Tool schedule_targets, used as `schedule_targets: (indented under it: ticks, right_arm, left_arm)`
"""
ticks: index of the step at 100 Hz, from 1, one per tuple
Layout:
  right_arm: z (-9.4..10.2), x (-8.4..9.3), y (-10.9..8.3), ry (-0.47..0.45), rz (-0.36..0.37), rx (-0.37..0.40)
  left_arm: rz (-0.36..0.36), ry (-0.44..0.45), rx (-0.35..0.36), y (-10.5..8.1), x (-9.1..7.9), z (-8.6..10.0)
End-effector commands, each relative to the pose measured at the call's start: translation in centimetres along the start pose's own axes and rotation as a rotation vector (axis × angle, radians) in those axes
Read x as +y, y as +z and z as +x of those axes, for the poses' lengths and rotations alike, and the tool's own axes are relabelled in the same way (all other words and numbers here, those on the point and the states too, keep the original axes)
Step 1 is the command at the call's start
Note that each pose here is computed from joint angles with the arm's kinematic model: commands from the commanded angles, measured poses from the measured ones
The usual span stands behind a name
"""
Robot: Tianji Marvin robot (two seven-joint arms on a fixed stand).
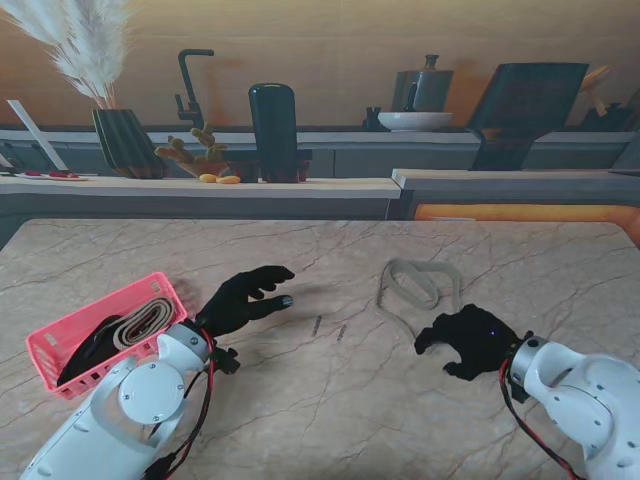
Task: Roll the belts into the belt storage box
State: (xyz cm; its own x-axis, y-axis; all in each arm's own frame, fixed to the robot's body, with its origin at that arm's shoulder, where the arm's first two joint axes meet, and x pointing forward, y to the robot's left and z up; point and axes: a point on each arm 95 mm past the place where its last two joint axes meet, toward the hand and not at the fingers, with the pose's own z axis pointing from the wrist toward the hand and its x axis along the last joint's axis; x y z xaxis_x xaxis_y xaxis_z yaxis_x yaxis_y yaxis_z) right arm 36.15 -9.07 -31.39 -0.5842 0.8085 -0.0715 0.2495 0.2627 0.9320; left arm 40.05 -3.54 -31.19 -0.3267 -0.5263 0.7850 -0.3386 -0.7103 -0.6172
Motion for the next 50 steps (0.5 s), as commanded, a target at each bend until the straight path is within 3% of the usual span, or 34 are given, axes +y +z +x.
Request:
schedule_targets:
  ticks: [1,27,50]
  right_arm:
    - [-0.6,-0.2,0.5,-0.006,-0.012,-0.001]
    - [-2.3,-1.0,2.8,-0.099,-0.056,0.011]
    - [-2.3,-1.1,4.6,-0.118,-0.065,0.036]
  left_arm:
    - [-0.009,-0.006,-0.008,-0.1,0.3,-0.1]
    - [-0.005,-0.006,-0.014,0.0,0.2,-0.1]
    - [-0.006,-0.007,-0.019,0.1,0.2,-0.1]
